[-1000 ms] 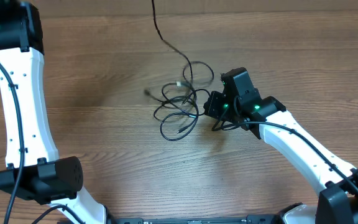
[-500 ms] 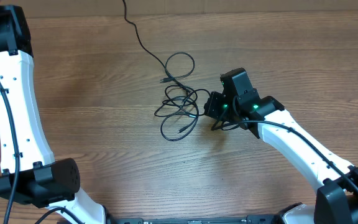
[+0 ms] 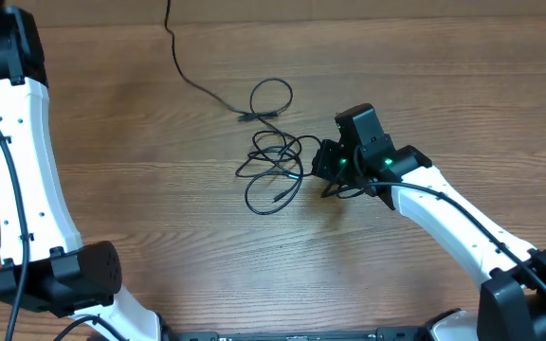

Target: Untangle cables

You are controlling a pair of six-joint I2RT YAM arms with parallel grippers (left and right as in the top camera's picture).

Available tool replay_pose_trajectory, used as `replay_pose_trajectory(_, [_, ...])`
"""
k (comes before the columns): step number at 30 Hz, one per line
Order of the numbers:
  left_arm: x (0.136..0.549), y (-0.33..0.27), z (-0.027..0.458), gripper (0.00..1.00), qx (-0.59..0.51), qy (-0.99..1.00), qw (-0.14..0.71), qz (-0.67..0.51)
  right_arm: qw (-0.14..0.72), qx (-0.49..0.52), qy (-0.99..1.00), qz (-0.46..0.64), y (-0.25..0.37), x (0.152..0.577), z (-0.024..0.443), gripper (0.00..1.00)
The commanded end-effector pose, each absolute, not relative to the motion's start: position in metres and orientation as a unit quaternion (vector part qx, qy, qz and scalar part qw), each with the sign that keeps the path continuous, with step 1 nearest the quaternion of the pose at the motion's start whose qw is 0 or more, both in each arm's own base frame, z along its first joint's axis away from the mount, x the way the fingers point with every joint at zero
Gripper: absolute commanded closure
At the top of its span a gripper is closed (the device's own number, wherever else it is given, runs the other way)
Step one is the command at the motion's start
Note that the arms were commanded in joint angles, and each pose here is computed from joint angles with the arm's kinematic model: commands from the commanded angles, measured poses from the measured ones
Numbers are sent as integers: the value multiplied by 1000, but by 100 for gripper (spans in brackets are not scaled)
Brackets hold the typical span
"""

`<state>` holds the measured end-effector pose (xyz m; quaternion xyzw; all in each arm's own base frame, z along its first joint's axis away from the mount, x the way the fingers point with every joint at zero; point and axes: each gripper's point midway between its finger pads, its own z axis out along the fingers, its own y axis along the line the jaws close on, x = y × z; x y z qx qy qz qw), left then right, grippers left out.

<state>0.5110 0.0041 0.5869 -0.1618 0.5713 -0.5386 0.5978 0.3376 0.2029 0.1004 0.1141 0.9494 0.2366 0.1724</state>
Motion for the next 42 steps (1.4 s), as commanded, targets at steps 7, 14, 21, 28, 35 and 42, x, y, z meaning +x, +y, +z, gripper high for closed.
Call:
replay_pose_trajectory(7, [524,141,487,96,-276,689,670,-14,174,117,950,231,201,339,99,96])
replay_pose_trajectory(14, [443,253,427,96,-463,638,530,315,178,116,949,234,201,341,100,96])
replay_pose_trajectory(21, [418,307,350,96,-486,690,407,350,175,117,949,233,201,340,99,96])
replay_pose_trajectory(28, [390,343,290,91,-540,705,327,323,169,117,951,228,200,337,98,95])
replay_pose_trajectory(35, [468,299,273,96,-440,807,389,62,177,116,949,235,202,341,100,95])
replay_pose_trajectory(42, [532,236,320,89,-297,810,491,-123,174,116,949,235,202,339,100,93])
